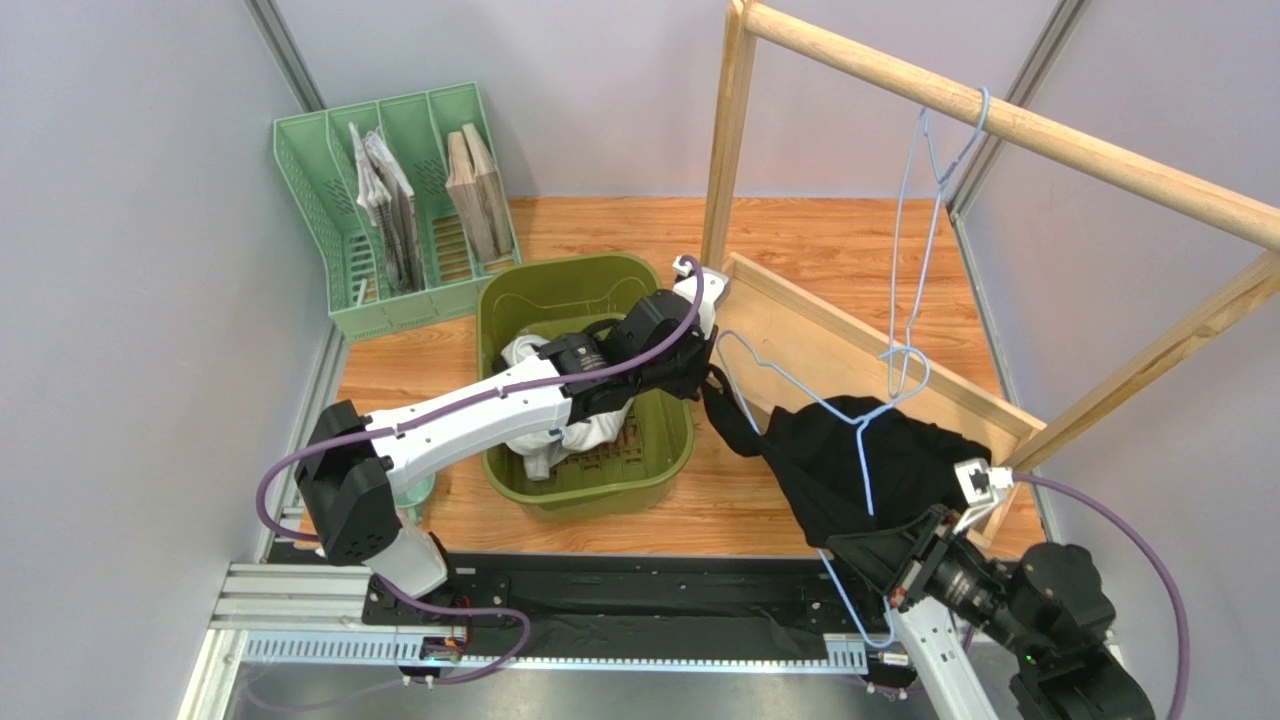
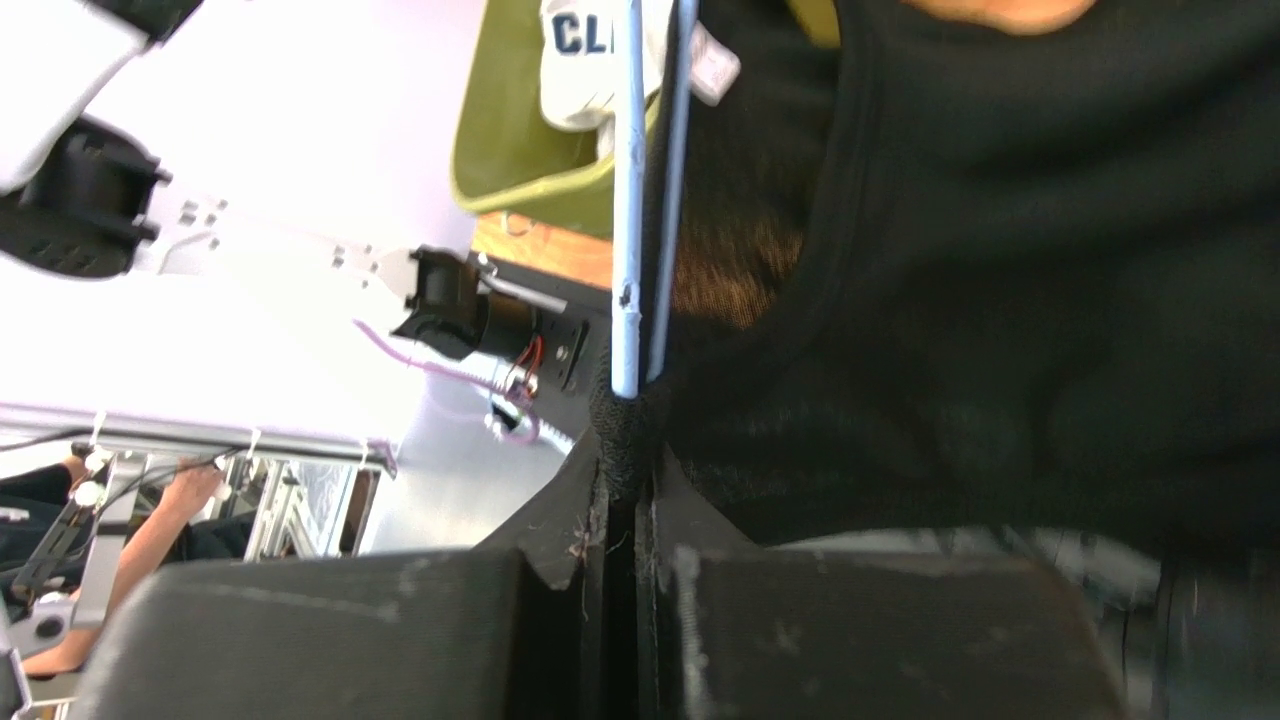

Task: Remove the tank top from the hanger

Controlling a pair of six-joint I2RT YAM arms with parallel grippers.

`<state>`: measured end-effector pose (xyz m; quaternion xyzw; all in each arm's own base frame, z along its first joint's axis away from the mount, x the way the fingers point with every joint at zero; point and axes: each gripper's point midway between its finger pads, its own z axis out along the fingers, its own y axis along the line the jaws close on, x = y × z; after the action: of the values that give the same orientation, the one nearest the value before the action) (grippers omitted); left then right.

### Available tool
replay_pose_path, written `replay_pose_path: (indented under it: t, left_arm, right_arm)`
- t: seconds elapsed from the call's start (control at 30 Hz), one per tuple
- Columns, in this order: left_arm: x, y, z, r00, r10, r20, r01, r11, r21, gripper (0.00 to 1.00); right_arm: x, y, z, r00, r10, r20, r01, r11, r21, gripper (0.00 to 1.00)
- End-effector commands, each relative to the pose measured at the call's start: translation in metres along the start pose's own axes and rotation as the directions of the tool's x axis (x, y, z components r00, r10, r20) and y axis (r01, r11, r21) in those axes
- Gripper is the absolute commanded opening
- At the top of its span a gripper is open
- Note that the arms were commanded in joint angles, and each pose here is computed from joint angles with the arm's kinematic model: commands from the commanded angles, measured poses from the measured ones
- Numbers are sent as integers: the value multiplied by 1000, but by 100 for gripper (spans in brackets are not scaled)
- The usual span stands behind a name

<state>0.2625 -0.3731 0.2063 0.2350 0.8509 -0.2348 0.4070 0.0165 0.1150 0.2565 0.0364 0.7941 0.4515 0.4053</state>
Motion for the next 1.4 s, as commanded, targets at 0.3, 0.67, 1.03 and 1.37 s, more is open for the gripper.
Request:
replay_pose_path:
  t: [0.3, 0.67, 1.03, 1.37]
  left_arm:
    - [-16, -17, -65, 992, 8, 130, -33, 980, 194, 47]
    - [-59, -141, -138, 964, -34, 264, -134, 793, 594, 69]
    - [-72, -184, -90, 977, -73, 200, -66, 791, 608, 70]
    - [-70, -197, -56, 986, -31, 162, -71, 808, 585, 69]
  right_arm:
    - [-51, 0, 46, 986, -110, 126, 114, 993, -26, 0]
    - [-56, -6, 61, 987, -126, 98, 128, 992, -10, 0]
    - [-52, -12, 65, 991, -107, 86, 108, 994, -2, 0]
    - [-47, -18, 70, 992, -101, 73, 101, 995, -2, 0]
